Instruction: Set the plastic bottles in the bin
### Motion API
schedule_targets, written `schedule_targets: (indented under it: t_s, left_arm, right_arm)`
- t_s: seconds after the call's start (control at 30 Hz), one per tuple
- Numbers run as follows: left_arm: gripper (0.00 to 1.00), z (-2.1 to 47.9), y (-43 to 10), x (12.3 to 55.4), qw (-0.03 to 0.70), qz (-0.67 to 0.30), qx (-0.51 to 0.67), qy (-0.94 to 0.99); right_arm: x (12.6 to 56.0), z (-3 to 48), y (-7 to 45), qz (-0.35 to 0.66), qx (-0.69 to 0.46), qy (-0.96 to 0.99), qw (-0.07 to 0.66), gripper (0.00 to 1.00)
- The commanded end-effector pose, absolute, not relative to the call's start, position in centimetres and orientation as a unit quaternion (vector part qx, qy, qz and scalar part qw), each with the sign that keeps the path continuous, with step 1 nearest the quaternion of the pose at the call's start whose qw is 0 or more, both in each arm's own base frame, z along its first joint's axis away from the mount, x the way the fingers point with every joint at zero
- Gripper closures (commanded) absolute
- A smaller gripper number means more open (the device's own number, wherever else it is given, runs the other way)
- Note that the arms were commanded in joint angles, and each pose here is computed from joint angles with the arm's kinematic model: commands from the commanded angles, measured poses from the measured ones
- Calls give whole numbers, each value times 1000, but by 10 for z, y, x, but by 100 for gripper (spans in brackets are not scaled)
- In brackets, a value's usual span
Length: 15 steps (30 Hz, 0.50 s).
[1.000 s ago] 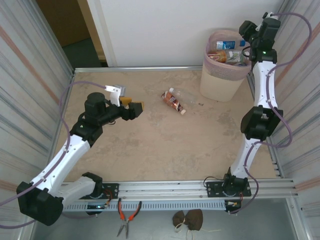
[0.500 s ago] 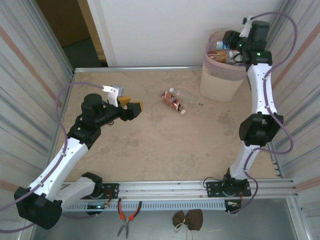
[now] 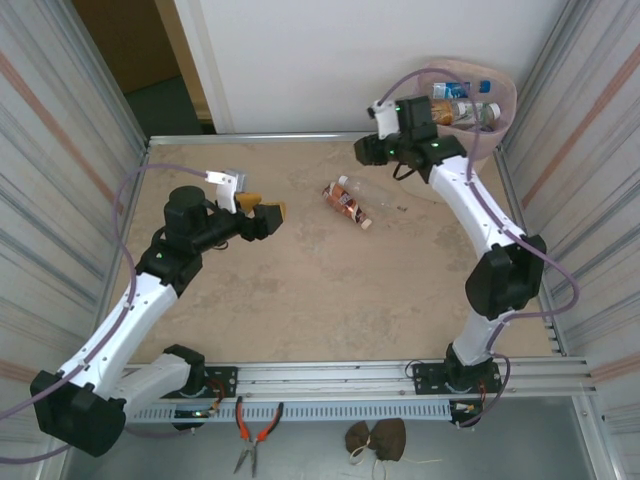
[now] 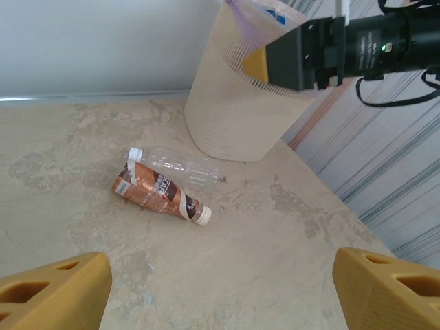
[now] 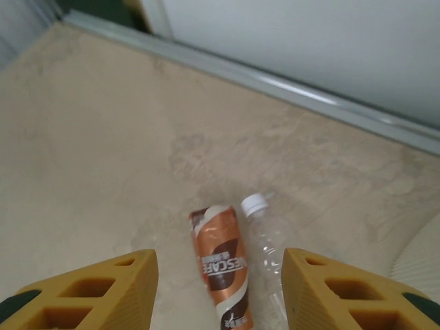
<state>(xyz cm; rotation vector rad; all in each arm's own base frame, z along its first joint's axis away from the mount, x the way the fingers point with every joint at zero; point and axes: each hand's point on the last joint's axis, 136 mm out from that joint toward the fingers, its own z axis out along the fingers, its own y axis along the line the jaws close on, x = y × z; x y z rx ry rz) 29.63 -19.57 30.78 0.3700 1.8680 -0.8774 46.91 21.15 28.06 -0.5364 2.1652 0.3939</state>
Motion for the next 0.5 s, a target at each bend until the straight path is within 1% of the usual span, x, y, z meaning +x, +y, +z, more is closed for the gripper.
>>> schedule_targets:
  t_s: [0.0, 0.07, 0.2, 0.47]
  left_arm:
    - [16, 311, -197, 294, 495, -375, 154, 768]
    - [16, 312, -196, 294, 496, -374, 152, 769]
    - [16, 312, -192, 292, 499, -368, 149, 770]
    - [16, 312, -187, 293, 500, -363, 143, 773]
  right_arm:
    - [471, 238, 221, 100, -266, 876, 389, 49]
    - [475, 217, 229, 85, -280, 881, 371, 49]
    - [484, 181, 247, 59, -309, 887, 338, 44]
    - [500, 130, 278, 22, -345, 887, 305, 31]
